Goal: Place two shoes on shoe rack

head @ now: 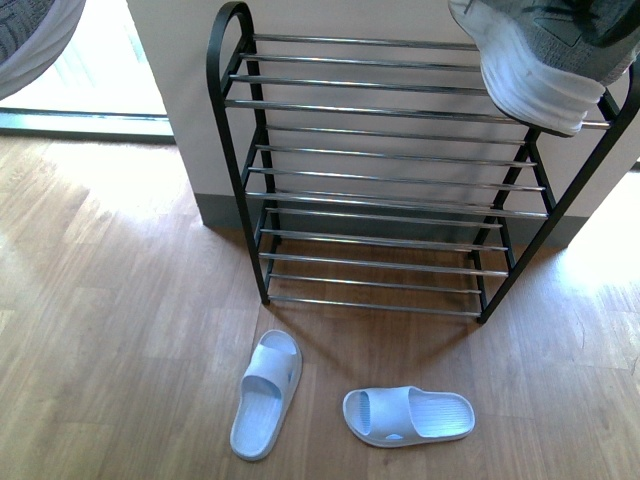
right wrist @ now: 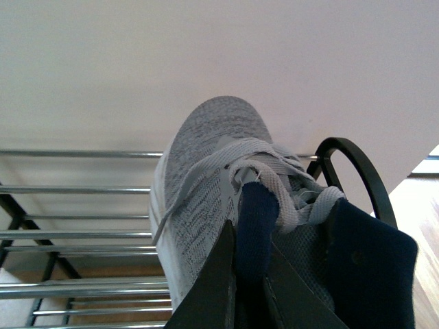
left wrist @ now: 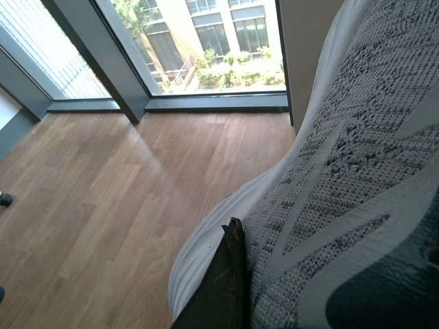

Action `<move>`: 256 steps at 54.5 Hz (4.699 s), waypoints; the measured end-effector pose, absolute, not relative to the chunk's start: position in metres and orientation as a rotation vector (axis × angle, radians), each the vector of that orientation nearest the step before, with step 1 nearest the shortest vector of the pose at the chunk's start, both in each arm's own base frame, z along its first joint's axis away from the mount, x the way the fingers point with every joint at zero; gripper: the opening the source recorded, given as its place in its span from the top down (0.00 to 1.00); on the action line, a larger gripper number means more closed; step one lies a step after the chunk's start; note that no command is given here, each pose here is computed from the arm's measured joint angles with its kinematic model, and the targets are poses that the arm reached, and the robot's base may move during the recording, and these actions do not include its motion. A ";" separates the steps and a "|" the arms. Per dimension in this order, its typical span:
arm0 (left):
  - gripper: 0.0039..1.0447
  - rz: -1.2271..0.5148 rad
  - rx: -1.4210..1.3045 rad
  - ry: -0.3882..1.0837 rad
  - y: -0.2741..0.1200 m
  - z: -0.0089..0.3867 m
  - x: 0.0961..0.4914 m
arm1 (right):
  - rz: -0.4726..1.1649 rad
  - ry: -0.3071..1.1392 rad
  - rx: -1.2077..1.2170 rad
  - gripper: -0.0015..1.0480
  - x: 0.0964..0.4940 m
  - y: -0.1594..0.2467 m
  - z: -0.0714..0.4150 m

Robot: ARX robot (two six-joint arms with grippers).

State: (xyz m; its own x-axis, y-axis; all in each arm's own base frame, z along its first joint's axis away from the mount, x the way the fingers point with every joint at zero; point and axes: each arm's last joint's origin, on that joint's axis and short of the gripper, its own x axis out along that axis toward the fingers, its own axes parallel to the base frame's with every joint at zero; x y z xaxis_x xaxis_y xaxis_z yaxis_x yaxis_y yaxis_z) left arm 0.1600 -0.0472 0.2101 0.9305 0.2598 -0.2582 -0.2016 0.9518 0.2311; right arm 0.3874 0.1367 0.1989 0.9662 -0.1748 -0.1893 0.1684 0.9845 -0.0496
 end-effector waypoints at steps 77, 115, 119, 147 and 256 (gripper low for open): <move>0.99 0.238 0.203 0.291 -0.047 0.210 0.160 | -0.357 0.218 -0.309 0.64 0.517 0.128 0.120; 0.99 0.238 0.203 0.291 -0.047 0.210 0.160 | 0.121 0.141 0.066 0.09 0.360 0.066 0.221; 0.99 0.238 0.203 0.291 -0.047 0.210 0.160 | 0.171 0.132 0.103 0.09 0.318 0.048 0.231; 0.99 0.237 0.203 0.291 -0.047 0.210 0.160 | 0.190 0.045 0.131 0.12 0.192 -0.014 0.212; 0.99 0.239 0.204 0.291 -0.047 0.210 0.160 | -0.002 -0.016 0.003 0.98 0.097 0.000 0.170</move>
